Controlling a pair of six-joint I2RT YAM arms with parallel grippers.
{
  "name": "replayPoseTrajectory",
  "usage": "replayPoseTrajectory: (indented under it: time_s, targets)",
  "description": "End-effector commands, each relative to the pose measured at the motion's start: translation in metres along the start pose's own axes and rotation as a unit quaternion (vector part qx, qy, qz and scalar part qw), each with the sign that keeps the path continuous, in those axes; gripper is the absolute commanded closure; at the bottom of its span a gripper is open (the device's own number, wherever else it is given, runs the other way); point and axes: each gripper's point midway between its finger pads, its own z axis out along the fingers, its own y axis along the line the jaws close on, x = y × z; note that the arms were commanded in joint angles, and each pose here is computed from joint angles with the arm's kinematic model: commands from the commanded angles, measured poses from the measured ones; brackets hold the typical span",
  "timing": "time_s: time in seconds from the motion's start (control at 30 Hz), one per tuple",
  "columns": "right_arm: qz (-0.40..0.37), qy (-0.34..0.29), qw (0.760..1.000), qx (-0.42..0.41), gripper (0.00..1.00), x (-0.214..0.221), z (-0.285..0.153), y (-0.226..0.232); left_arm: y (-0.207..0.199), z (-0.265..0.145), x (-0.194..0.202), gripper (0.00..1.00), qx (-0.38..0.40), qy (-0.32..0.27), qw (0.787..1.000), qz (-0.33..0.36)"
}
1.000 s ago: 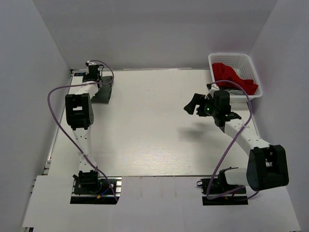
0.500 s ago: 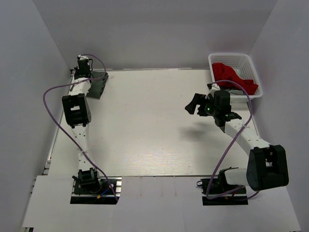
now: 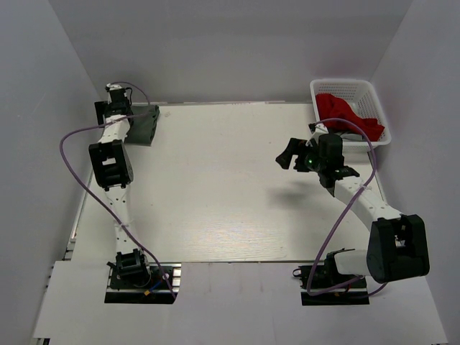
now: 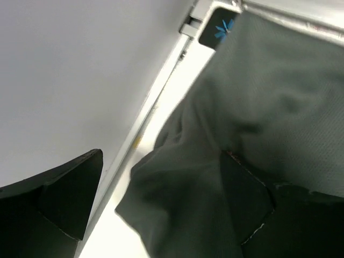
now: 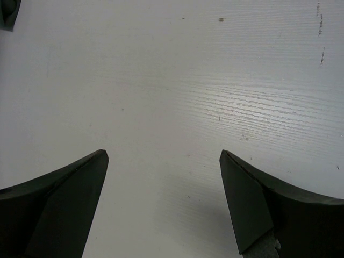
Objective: Fold and stack the t-shirts
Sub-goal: Put the neatly folded tshirt into the corner of the board with the left arm
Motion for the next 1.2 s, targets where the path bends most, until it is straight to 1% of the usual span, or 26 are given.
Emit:
replayPoseTrajectory:
  time_s: [0.0,0.07,0.1,0.13,0.2,0.27,0.3,0.37,0.4,0.43,0.47,0.5,0.53,0.6,0.63,0.67,0.7,0.73,0.77,0.8,0.83,0.87,0.9,0.93,1.07,1.17]
  targets:
    - [-0.017,-0.039,0.999,-0.010,0.10,-0.032,0.004,0.008,0.049,-0.056,-0.095,0.00,-0.027,-0.071,0.993,-0.088]
    - [-0.016,-0.040,0.999,-0.014,0.10,-0.034,0.003,0.010,0.065,-0.074,-0.116,0.00,-0.035,-0.090,0.989,-0.108]
    - [-0.016,-0.043,0.999,-0.018,0.10,-0.036,0.001,0.013,0.069,-0.080,-0.117,0.00,-0.035,-0.093,0.988,-0.115]
    - [-0.016,-0.043,0.999,-0.018,0.10,-0.034,0.001,0.013,0.077,-0.105,-0.136,0.00,-0.027,-0.113,0.984,-0.132]
    - [-0.015,-0.049,0.999,-0.018,0.10,-0.036,-0.004,0.015,0.079,-0.119,-0.136,0.00,-0.022,-0.113,0.984,-0.136]
    - [-0.016,-0.058,0.998,-0.020,0.10,-0.040,-0.011,0.018,0.091,-0.141,-0.144,0.00,-0.019,-0.114,0.980,-0.162]
    - [-0.013,-0.057,0.998,-0.019,0.10,-0.038,-0.012,0.017,0.092,-0.148,-0.142,0.00,-0.013,-0.106,0.980,-0.171]
    - [-0.006,-0.059,0.998,-0.023,0.10,-0.039,-0.017,0.021,0.079,-0.159,-0.119,0.00,0.027,-0.057,0.979,-0.193]
    - [-0.002,-0.049,0.998,-0.026,0.10,-0.032,-0.018,0.022,0.083,-0.179,-0.121,0.00,0.048,-0.056,0.976,-0.205]
    - [0.004,-0.049,0.998,-0.026,0.10,-0.032,-0.021,0.022,0.066,-0.192,-0.118,0.00,0.097,-0.050,0.972,-0.206]
    - [0.011,-0.044,0.999,-0.027,0.10,-0.028,-0.023,0.023,0.050,-0.191,-0.083,0.00,0.119,-0.012,0.970,-0.210]
    - [0.013,-0.047,0.998,-0.033,0.10,-0.027,-0.027,0.025,0.036,-0.205,-0.077,0.00,0.160,-0.009,0.963,-0.216]
    - [0.021,-0.042,0.998,-0.028,0.10,-0.015,-0.030,0.022,0.032,-0.225,-0.058,0.00,0.177,-0.001,0.958,-0.227]
    - [0.029,-0.048,0.998,-0.024,0.10,-0.011,-0.037,0.021,0.014,-0.252,-0.038,0.00,0.225,0.017,0.940,-0.257]
    - [0.042,-0.030,0.999,-0.013,0.10,0.007,-0.037,0.014,0.005,-0.266,-0.027,0.00,0.252,0.021,0.932,-0.260]
    - [0.036,-0.044,0.998,-0.018,0.10,0.002,-0.046,0.018,-0.005,-0.293,-0.009,0.00,0.289,0.009,0.921,-0.261]
    - [0.035,-0.040,0.998,-0.013,0.10,0.007,-0.048,0.016,-0.017,-0.314,0.001,0.00,0.331,0.009,0.907,-0.261]
    - [0.040,-0.025,0.999,-0.007,0.10,0.023,-0.048,0.011,-0.037,-0.328,0.035,0.00,0.363,0.018,0.897,-0.250]
    - [0.036,-0.034,0.999,-0.010,0.10,0.022,-0.054,0.012,-0.041,-0.342,0.047,0.00,0.385,0.013,0.888,-0.250]
    - [0.039,-0.033,0.999,-0.012,0.10,0.030,-0.057,0.012,-0.037,-0.368,0.047,0.00,0.415,0.002,0.868,-0.273]
    - [0.046,-0.026,0.999,-0.004,0.10,0.042,-0.057,0.006,-0.044,-0.372,0.082,0.00,0.427,0.028,0.865,-0.262]
    - [0.049,-0.039,0.998,-0.005,0.10,0.040,-0.063,0.008,-0.049,-0.384,0.094,0.00,0.444,0.037,0.857,-0.258]
    - [0.055,-0.030,0.998,0.002,0.10,0.052,-0.062,0.003,-0.040,-0.394,0.094,0.00,0.449,0.019,0.854,-0.263]
    - [0.059,-0.030,0.998,0.003,0.10,0.060,-0.064,0.000,-0.044,-0.400,0.111,0.00,0.459,0.024,0.851,-0.256]
    - [0.064,-0.037,0.997,-0.009,0.10,0.067,-0.068,0.002,-0.034,-0.423,0.112,0.00,0.482,-0.016,0.837,-0.258]
    - [0.064,-0.041,0.997,-0.023,0.10,0.064,-0.067,0.007,-0.032,-0.422,0.118,0.00,0.477,-0.011,0.840,-0.258]
